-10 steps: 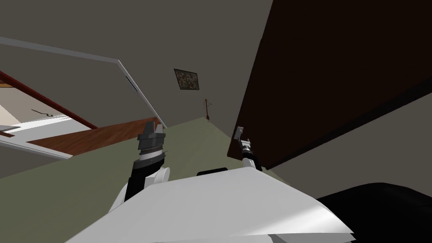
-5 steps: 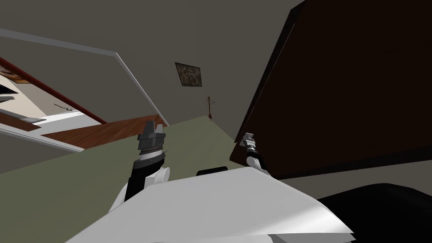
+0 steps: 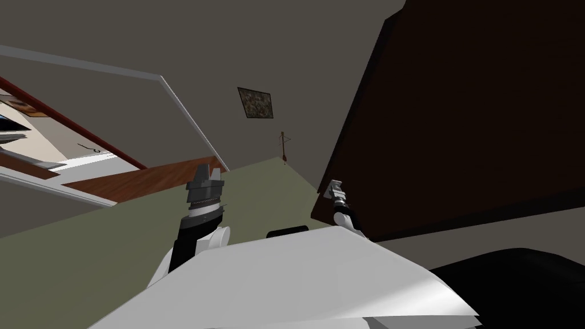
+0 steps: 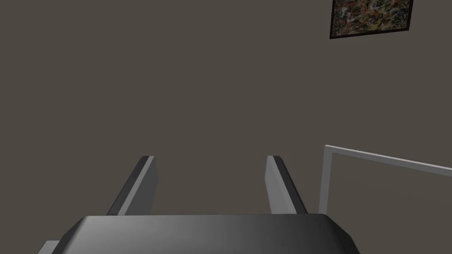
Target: Pull the door open
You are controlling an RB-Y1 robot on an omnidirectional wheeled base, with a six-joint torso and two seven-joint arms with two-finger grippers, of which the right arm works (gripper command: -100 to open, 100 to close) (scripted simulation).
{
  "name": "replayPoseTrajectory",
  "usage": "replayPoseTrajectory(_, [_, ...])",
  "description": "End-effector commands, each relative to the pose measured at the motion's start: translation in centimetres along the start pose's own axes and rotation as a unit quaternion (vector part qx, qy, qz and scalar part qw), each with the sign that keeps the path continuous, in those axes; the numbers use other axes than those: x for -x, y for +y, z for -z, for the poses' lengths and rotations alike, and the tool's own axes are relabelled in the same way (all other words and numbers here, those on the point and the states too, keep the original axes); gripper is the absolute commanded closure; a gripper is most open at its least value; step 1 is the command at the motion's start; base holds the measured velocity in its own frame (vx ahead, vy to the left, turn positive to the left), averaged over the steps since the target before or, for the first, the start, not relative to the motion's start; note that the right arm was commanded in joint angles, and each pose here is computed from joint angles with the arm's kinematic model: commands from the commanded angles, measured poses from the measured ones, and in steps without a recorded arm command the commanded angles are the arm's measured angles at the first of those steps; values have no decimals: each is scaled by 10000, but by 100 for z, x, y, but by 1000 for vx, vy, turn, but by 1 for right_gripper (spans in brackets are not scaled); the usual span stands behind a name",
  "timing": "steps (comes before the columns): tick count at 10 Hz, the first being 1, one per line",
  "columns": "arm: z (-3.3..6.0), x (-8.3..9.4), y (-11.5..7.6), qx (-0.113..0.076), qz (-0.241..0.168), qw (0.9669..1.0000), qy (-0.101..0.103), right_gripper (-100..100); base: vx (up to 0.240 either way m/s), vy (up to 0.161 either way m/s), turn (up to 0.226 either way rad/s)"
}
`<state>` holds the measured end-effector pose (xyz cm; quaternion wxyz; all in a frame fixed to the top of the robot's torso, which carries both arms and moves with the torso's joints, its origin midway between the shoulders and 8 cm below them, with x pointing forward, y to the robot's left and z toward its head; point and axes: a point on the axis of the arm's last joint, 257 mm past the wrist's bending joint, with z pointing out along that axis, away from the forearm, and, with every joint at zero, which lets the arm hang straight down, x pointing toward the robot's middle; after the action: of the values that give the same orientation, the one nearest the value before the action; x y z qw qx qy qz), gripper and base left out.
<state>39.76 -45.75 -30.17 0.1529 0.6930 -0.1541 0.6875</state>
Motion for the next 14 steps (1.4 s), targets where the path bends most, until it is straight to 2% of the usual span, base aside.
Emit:
replayPoseTrajectory(1, [-9, -28, -5, 3, -12, 10000, 34, 100, 0, 0, 0])
replayPoseTrajectory(14, [17, -55, -171, -535, 2, 9986, 40, 100, -187, -18, 110])
